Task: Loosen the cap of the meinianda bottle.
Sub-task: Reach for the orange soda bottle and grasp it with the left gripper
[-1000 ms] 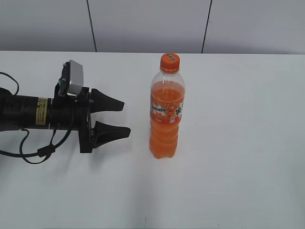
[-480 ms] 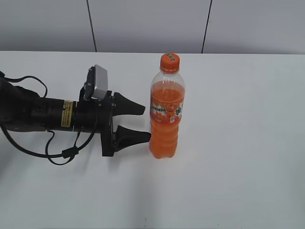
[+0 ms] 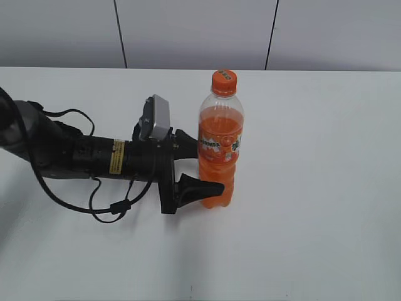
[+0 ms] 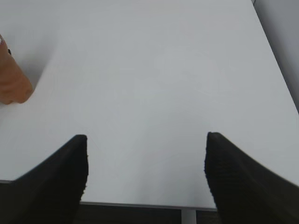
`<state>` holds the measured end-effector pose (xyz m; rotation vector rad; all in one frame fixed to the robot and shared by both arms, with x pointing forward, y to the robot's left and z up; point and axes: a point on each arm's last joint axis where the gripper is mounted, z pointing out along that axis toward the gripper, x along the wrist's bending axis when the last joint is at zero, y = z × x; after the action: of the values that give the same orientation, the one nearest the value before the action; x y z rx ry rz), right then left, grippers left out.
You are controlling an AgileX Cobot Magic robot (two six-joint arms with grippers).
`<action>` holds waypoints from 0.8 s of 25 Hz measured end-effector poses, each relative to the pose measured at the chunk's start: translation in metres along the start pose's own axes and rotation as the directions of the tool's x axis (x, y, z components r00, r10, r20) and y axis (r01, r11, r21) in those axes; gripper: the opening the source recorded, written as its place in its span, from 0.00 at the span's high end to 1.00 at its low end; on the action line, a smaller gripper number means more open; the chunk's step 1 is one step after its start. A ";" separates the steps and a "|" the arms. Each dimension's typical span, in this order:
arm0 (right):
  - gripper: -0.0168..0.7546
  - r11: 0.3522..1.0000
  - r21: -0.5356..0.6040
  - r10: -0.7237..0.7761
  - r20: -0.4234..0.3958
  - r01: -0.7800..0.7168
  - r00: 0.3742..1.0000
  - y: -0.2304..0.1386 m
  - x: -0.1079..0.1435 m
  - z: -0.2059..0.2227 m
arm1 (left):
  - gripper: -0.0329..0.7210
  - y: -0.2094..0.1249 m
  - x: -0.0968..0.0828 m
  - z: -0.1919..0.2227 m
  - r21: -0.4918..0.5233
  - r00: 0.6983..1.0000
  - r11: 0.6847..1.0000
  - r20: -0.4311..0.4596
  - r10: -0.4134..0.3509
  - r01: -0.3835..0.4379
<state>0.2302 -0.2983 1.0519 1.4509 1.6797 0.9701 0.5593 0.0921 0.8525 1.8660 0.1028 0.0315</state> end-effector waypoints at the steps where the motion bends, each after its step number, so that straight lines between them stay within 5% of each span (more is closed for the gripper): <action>1: 0.22 1.000 0.000 0.000 0.000 0.000 1.000 0.000 0.000 0.000 | 0.23 0.001 0.001 0.002 -0.007 1.000 1.000 -0.007 -0.003 0.003; 11: 0.22 1.000 0.000 0.000 0.000 0.000 1.000 0.000 0.000 0.000 | 0.24 0.003 0.003 0.007 -0.018 0.999 1.000 -0.042 -0.020 0.019; 20: 0.22 1.000 0.000 0.000 0.000 0.000 1.000 0.000 0.000 0.000 | 0.43 0.005 -0.002 0.013 -0.014 1.000 1.000 -0.026 -0.015 0.014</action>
<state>0.2302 -0.2983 1.0519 1.4509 1.6797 0.9701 0.5589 0.0782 0.8531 1.8516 0.1339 0.0465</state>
